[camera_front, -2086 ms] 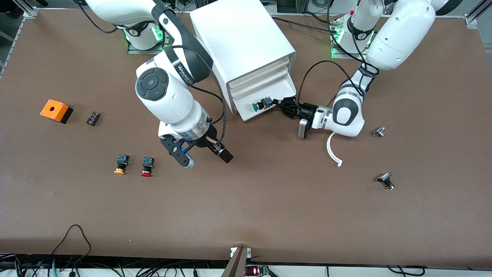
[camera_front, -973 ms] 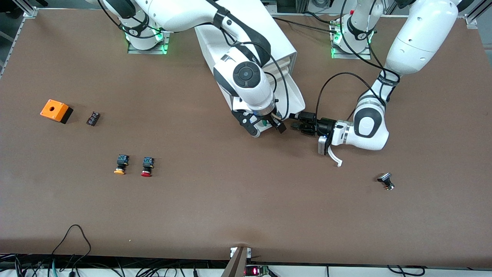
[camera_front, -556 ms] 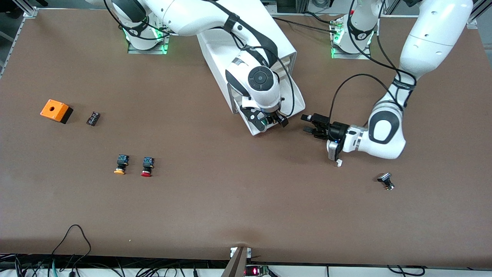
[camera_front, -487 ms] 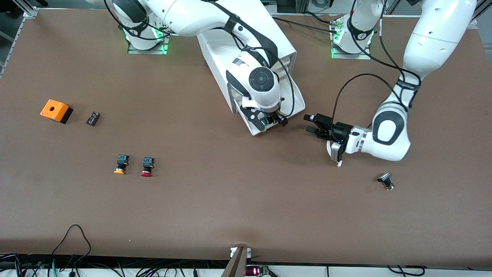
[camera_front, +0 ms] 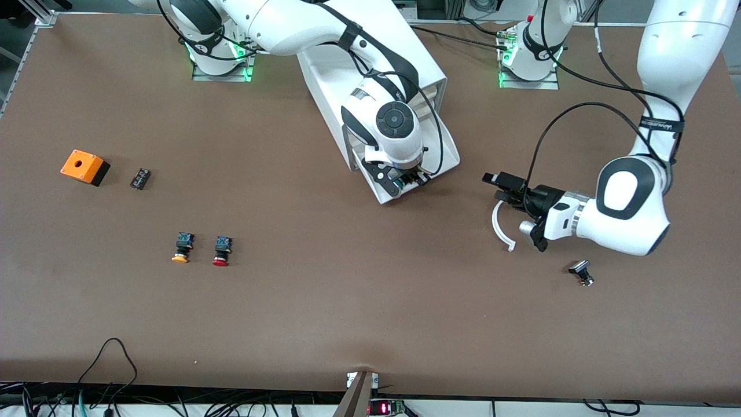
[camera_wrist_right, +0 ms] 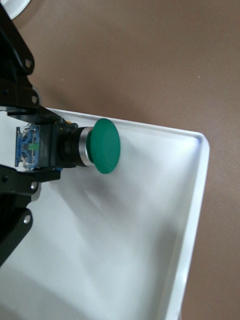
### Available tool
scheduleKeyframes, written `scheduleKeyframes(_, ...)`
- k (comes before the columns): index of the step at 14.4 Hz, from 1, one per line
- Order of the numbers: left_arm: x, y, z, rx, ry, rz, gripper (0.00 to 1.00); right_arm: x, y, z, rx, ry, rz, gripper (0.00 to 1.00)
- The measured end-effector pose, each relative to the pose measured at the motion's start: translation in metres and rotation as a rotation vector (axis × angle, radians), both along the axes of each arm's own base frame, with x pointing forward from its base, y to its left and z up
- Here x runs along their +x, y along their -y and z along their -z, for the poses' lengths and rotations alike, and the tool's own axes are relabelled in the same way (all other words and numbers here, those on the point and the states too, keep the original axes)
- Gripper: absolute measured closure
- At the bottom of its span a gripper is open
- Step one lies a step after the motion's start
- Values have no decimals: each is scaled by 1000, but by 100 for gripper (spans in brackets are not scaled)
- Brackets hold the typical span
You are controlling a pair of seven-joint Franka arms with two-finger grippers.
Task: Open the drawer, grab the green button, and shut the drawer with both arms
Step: 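Lift the green button out with the right gripper while the left gripper withdraws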
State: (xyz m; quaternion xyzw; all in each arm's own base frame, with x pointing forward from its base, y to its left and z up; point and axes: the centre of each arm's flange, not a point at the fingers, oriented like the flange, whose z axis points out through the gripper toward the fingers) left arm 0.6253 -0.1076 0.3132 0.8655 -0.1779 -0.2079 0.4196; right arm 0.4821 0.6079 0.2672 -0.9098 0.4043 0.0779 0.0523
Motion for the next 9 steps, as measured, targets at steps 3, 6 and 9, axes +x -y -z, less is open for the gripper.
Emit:
scheduleKeyframes(3, 14, -7, -47, 132, -30, -10, 0, 0, 0, -4, -4, 18, -12, 59)
scheduleKeyframes(6, 22, -2, -86, 236, -81, -80, 0, 3, -1, -20, 6, 28, -11, 59)
scheduleKeyframes(9, 25, 11, -98, 376, -92, -125, 0, 20, 6, -59, 24, 45, 1, 59)
